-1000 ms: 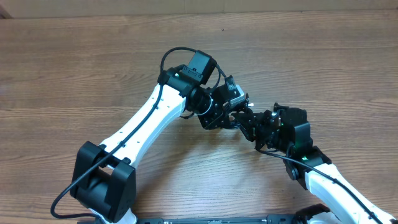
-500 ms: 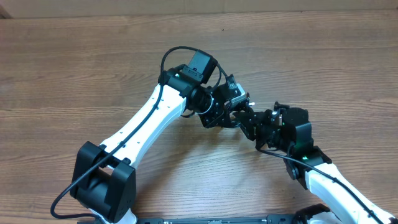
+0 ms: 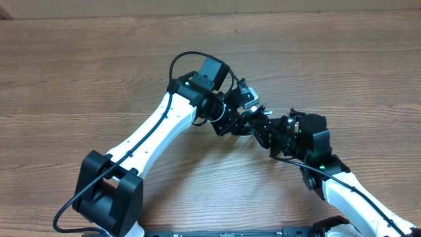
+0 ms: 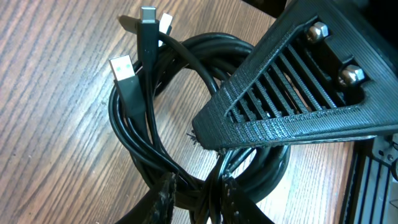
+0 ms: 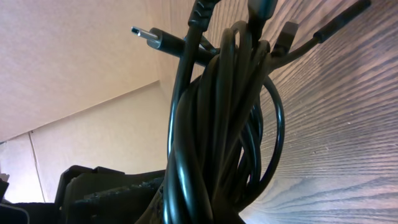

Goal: Untangle cables

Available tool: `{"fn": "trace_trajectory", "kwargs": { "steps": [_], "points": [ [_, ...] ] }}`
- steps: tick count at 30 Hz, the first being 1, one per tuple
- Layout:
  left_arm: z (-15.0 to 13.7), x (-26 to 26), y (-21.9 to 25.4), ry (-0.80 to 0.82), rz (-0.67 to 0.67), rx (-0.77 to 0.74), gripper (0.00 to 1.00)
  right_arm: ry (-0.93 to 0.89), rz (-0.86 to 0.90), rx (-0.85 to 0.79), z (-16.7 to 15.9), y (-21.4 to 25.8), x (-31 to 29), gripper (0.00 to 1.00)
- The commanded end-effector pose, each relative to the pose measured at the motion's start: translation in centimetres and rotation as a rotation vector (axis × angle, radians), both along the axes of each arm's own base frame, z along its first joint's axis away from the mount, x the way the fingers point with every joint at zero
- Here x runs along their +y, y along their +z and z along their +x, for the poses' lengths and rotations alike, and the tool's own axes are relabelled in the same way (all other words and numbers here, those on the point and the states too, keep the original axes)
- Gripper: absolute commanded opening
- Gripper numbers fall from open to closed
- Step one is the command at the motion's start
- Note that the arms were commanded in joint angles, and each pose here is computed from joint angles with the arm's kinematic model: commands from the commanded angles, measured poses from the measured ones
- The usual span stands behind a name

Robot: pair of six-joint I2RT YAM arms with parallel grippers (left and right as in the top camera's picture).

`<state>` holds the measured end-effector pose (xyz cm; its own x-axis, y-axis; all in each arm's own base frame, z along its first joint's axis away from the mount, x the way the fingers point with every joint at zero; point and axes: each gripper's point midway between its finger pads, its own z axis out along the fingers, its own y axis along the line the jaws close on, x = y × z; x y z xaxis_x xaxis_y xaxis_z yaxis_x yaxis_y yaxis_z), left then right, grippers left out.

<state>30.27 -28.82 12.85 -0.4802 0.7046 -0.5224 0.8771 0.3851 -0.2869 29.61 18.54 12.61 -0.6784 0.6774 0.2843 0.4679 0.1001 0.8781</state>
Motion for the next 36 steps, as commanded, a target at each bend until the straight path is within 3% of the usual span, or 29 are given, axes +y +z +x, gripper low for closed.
{"fn": "trace_trajectory", "kwargs": {
  "steps": [1, 8, 11, 18, 25, 28, 36],
  "points": [
    [0.6, 1.6, -3.0, 0.067, 0.091, -0.002, 0.24, 0.154, 0.122, -0.048, -1.7, 3.5, 2.4, 0.07],
    [-0.3, 1.2, -3.5, 0.06, 0.058, 0.042, 0.19, 0.143, 0.143, -0.036, -1.6, 3.7, 2.4, 0.07],
    [-0.9, 1.0, -3.7, 0.049, 0.04, 0.067, 0.04, 0.143, 0.146, -0.046, -1.5, 3.9, 2.4, 0.07],
    [-1.4, 1.2, -4.7, 0.068, 0.038, 0.095, 0.04, 0.126, 0.141, -0.046, -1.3, 3.9, 2.2, 0.11],
    [2.6, 2.8, -4.1, 0.332, -0.009, 0.138, 0.04, 0.092, 0.076, -0.049, -0.9, 2.6, 1.6, 0.23],
    [4.3, 5.1, -4.7, 0.435, 0.042, 0.121, 0.04, 0.061, 0.021, -0.04, -0.6, 1.5, 1.0, 0.27],
    [5.5, 7.5, -5.4, 0.478, 0.152, 0.037, 0.04, 0.058, -0.1, -0.028, -1.0, -0.8, 0.0, 0.38]
  ]
}}
